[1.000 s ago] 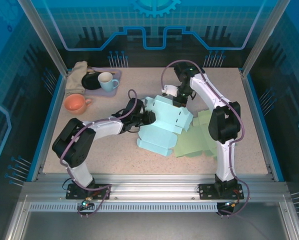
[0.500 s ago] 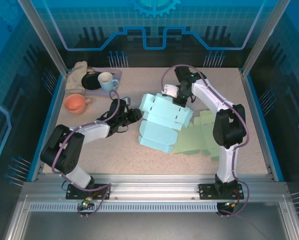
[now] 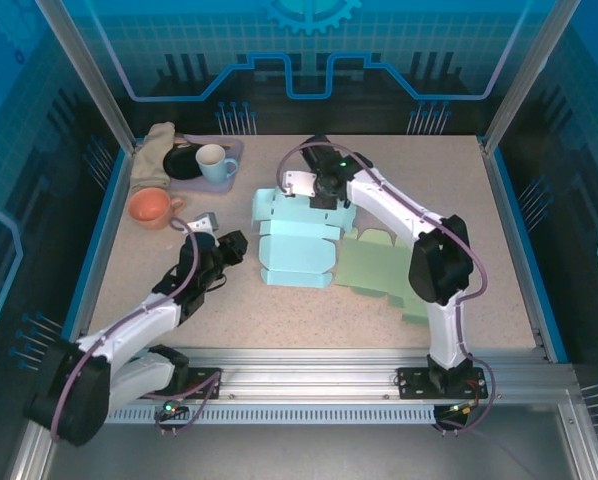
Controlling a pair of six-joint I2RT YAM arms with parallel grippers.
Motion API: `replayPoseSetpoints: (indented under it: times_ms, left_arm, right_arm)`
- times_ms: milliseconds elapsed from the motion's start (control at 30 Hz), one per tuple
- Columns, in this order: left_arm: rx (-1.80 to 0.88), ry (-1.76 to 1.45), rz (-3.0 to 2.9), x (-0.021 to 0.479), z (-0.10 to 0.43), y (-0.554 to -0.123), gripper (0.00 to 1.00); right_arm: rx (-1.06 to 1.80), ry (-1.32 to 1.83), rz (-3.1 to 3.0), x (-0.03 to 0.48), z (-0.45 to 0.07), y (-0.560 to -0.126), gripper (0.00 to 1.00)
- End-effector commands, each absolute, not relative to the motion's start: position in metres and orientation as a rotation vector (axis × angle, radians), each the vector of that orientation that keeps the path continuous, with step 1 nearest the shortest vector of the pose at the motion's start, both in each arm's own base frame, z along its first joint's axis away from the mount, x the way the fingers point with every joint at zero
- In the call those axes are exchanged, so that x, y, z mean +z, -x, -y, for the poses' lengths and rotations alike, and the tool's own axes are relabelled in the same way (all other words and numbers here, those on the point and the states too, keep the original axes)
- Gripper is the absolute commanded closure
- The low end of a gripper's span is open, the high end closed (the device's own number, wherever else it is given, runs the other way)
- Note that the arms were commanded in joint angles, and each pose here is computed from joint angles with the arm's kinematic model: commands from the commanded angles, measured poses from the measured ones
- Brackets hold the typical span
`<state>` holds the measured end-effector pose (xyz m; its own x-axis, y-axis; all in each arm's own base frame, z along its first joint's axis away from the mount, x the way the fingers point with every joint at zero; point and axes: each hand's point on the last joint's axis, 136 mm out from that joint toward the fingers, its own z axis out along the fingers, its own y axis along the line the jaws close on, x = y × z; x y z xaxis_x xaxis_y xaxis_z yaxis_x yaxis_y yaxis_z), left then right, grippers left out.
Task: Fold the paper box
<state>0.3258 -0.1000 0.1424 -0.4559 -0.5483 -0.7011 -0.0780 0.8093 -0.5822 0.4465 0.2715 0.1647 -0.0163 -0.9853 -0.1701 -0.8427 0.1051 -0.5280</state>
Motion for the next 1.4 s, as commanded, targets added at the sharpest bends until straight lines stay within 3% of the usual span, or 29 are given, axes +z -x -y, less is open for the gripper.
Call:
replayPoseSetpoints:
  times_ms: [0, 500, 1000, 1367]
  left_arm:
    - [-0.444, 0.525, -1.968, 0.133, 0.073, -0.319, 0.65]
    - [-0.431, 0.54, -2.074, 0.098, 0.077, -0.342, 0.66]
    - [-0.423, 0.499, -2.051, 0.095, 0.08, -0.355, 0.67]
    - [-0.296, 0.502, -2.041, 0.092, 0.067, -0.365, 0.67]
  right_arm:
    - [-0.464, 1.848, -1.883, 0.151, -0.282, -0.448, 1.0]
    - [-0.615, 1.986, -1.638, 0.099, -0.304, -0.461, 1.0]
    - [-0.827, 1.663, -1.094, 0.159, -0.33, -0.473, 1.0]
    - [-0.847, 1.623, -1.019, 0.162, -0.332, -0.472, 1.0]
